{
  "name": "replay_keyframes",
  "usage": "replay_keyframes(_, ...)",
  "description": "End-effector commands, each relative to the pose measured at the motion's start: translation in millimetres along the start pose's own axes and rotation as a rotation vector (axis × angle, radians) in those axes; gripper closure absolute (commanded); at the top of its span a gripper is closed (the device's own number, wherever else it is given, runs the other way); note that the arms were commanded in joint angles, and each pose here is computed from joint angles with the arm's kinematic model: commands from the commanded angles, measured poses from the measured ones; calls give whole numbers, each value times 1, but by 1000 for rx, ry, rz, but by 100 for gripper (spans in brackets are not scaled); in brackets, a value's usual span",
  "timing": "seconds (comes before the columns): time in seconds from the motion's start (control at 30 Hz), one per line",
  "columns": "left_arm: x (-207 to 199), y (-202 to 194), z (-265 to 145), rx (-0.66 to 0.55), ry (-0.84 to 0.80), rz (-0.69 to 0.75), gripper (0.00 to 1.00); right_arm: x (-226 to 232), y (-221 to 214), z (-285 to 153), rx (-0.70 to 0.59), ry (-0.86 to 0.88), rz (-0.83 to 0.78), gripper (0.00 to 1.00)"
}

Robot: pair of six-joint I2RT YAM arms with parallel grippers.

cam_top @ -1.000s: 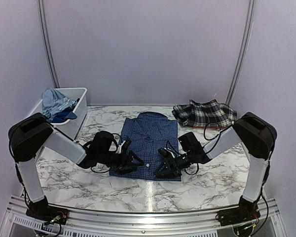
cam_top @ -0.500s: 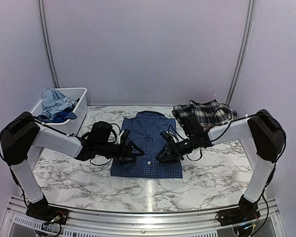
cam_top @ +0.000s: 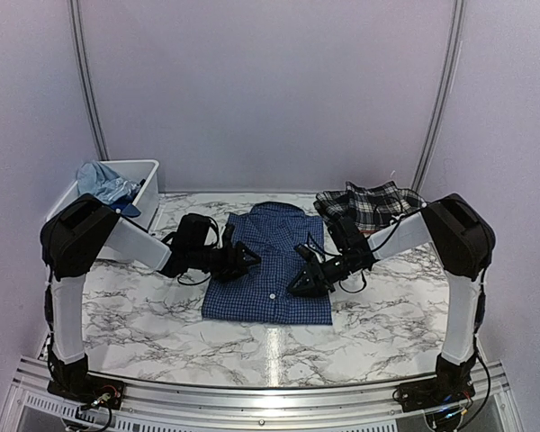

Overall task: Fold and stack the mixed laundry pile
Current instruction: Smooth out the 2/3-rectangle-folded shirt at the center of the board, then pick up the 2/3-rectangle-folded shirt from the center of the board.

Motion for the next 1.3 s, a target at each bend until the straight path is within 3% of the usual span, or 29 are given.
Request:
replay_keyframes(0.0, 30, -60, -4, 151, 117, -99, 26, -38, -16, 10, 43, -160, 49, 59)
replay_keyframes(0.27, -2, -95, -44, 122, 114, -86, 26, -17, -67, 23, 136, -147, 22, 59)
replay_keyframes(0.47, -20, -64, -82, 17, 160, 30, 24, 31, -75, 3, 97, -80, -15, 58)
replay_keyframes(0.63, -69, -52, -104, 69, 346, 395, 18, 78, -42, -19, 9, -49, -124, 58)
replay_keyframes(0.77, -101, -85, -117, 131, 488, 755, 14, 100, -14, -16, -22, -22, -185, 59)
replay_keyframes(0.93, -129, -142, -119, 188, 518, 1129, 16, 112, 15, 2, -19, -35, -233, 61)
replay_keyframes(1.1, -144, -181, -101, 279, 546, 1413, 24, 114, 31, 22, -3, -35, -252, 63)
replay_keyframes(1.27, -147, -208, -76, 362, 562, 1570, 30, 99, 43, 38, 12, -67, -251, 65)
Point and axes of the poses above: each gripper's point midway between its finger pads, its own z axis out along the fingers, its own x axis along the line the jaws close on, y = z × x, the point moved 9 cm from there along -z, back along the fingers, and after that the axes turned 13 degrees about z, right-handed, at the moved point
